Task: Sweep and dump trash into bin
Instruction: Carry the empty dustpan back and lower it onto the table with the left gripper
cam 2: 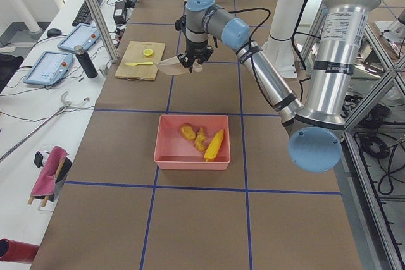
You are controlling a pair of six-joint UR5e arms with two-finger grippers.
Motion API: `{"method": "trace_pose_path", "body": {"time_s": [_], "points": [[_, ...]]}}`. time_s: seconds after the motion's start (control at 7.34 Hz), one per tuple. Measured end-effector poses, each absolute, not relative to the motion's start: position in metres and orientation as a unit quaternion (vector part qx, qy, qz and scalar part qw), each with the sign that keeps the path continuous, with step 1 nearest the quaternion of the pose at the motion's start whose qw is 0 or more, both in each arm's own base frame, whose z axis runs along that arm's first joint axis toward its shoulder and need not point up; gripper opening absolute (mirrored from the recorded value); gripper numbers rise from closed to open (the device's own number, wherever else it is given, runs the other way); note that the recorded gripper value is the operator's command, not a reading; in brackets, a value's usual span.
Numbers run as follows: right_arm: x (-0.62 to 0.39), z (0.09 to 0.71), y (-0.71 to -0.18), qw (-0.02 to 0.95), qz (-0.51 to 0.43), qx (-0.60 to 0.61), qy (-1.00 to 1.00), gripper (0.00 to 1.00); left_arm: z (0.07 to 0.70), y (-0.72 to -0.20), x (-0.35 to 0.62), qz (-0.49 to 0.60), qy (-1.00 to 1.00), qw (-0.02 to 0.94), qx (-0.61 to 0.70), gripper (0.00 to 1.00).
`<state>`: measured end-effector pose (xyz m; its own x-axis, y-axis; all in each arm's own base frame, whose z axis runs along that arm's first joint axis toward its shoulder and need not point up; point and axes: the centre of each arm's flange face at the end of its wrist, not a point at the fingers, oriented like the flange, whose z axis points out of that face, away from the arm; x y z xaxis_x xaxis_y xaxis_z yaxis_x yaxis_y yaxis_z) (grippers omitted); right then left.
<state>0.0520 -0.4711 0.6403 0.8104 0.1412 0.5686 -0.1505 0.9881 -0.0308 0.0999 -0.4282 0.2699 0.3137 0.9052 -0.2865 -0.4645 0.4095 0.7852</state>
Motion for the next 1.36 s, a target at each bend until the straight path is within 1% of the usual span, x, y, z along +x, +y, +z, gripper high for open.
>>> {"method": "trace_pose_path", "body": {"time_s": [0.54,1.09,1.36], "points": [[0.06,0.641,-0.449,0.944,0.043,0.018,-0.328,1.0,0.261,-0.433,0.221,0.554,0.326,0.673,0.365,0.0],[0.062,0.652,-0.441,0.946,0.038,0.012,-0.323,1.0,0.265,-0.393,0.321,0.616,0.336,0.596,0.39,0.0],[0.062,0.652,-0.44,0.946,0.037,0.012,-0.323,1.0,0.284,-0.372,0.352,0.633,0.333,0.579,0.392,0.0]]}}
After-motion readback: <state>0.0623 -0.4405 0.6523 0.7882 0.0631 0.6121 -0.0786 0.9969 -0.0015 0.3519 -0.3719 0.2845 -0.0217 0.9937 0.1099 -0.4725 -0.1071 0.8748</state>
